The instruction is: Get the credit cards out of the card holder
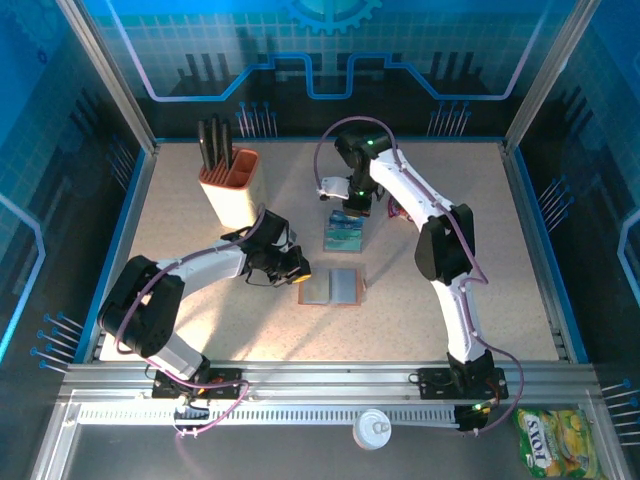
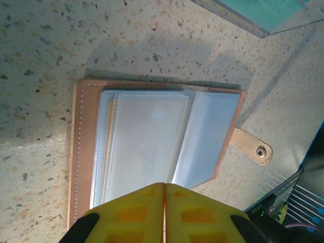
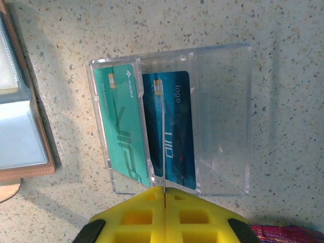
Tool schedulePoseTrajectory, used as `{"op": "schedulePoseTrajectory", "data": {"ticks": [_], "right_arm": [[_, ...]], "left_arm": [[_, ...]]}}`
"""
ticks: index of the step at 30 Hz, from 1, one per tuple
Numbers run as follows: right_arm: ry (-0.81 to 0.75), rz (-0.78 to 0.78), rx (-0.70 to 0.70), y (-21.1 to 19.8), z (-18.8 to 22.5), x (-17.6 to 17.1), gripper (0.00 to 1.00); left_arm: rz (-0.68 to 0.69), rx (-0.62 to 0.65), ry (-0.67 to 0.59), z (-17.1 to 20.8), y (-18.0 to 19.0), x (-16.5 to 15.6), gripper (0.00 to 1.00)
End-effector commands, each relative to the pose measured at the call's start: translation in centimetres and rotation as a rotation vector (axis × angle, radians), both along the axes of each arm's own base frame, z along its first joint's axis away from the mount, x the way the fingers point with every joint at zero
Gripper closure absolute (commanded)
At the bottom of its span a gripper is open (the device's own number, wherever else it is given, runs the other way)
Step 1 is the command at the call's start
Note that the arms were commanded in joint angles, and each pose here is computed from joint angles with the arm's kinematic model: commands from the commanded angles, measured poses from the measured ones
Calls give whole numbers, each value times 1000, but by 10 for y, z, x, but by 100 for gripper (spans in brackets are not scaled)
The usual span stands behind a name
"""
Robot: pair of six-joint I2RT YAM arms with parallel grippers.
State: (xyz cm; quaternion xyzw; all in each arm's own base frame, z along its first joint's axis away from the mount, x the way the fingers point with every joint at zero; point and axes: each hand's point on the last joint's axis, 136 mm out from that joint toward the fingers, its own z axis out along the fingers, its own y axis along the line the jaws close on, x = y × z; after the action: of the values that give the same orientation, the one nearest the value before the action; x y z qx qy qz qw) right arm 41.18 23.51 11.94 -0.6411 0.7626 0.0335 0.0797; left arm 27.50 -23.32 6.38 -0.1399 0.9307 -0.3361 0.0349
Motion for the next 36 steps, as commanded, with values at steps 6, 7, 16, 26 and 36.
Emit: {"op": "schedulePoseTrajectory", "data": {"ticks": [6,7,16,26,36], "right_arm": [[44,5,-32,-11,-17,-1,93],[37,2,-36,-12,-17,1,89],[-35,-37,-33,-14,-7,13,81],[-79,-145,14,-11,-4,8,79],[-76,-397,183,9,-3,-12,77]], "left_arm": [[10,30,35,-9,8,-6,91],[10,31,37,-10,8,-5,91],[8,33,39,-12,8,-4,90],[11,58,24,-13,18,-5,90],[9,120,13,-20,32,-9,91]]}}
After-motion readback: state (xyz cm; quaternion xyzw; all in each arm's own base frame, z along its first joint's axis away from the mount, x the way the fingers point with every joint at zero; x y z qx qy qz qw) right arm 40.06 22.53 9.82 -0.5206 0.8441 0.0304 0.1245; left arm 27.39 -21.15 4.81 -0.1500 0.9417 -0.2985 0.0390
